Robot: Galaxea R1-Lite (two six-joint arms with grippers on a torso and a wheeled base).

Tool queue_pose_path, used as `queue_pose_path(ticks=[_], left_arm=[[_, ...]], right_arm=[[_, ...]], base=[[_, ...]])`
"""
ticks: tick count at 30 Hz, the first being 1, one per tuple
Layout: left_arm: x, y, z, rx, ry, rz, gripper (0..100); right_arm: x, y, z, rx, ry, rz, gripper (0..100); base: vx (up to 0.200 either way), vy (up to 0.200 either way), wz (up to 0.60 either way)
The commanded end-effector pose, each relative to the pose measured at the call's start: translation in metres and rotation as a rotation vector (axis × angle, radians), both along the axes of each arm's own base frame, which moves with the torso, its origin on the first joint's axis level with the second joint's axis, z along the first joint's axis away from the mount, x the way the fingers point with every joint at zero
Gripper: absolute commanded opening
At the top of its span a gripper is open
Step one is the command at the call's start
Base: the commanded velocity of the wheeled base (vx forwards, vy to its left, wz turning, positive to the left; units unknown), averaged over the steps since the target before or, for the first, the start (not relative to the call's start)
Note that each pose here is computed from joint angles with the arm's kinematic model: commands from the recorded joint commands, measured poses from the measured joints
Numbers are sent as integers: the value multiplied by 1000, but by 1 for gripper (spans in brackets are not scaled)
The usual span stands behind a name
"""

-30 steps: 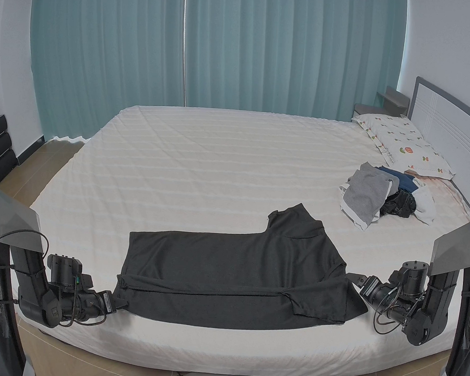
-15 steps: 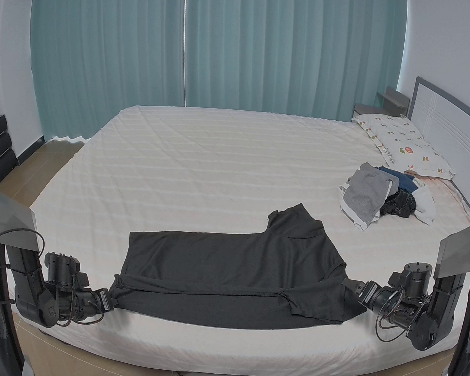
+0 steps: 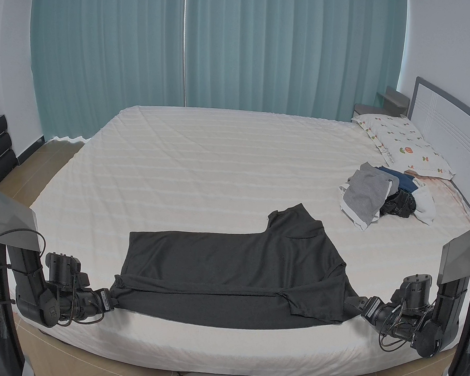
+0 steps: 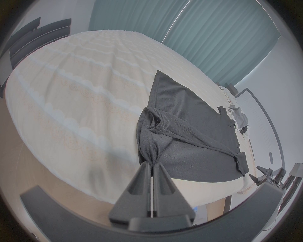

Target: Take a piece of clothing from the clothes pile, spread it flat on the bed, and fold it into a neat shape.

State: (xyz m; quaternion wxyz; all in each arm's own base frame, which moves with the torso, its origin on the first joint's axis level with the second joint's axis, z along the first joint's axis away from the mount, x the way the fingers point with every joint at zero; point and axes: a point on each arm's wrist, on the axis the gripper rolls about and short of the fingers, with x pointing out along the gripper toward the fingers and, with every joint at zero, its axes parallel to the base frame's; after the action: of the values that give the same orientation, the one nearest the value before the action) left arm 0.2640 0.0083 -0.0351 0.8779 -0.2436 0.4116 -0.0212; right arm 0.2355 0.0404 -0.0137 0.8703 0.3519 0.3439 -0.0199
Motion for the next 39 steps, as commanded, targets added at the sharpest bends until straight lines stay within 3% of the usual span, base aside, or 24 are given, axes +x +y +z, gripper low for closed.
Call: queue_pose_path(ticks=[1,17,18,28,39], left_arm=[[0,0,-1,-2,4,1,0],[3,1,-6,-1,10,4,0],[3,1,-6,-1,10,4,0],[5,4,-5,1,-1,15,0],[6,5,1,17,-17,30,0]], right_arm=[[4,1,-27,-1,88,-18,100],[32,-10,-34,11,30,-121,100],[32,-9,-36,9,32,-119,0],[25,-9,-33,-31,37,-163,0],[-5,-11,-12,-30,60,-141,0]], base=[[0,0,0],[0,0,0],[0,0,0],[0,0,0],[0,0,0]])
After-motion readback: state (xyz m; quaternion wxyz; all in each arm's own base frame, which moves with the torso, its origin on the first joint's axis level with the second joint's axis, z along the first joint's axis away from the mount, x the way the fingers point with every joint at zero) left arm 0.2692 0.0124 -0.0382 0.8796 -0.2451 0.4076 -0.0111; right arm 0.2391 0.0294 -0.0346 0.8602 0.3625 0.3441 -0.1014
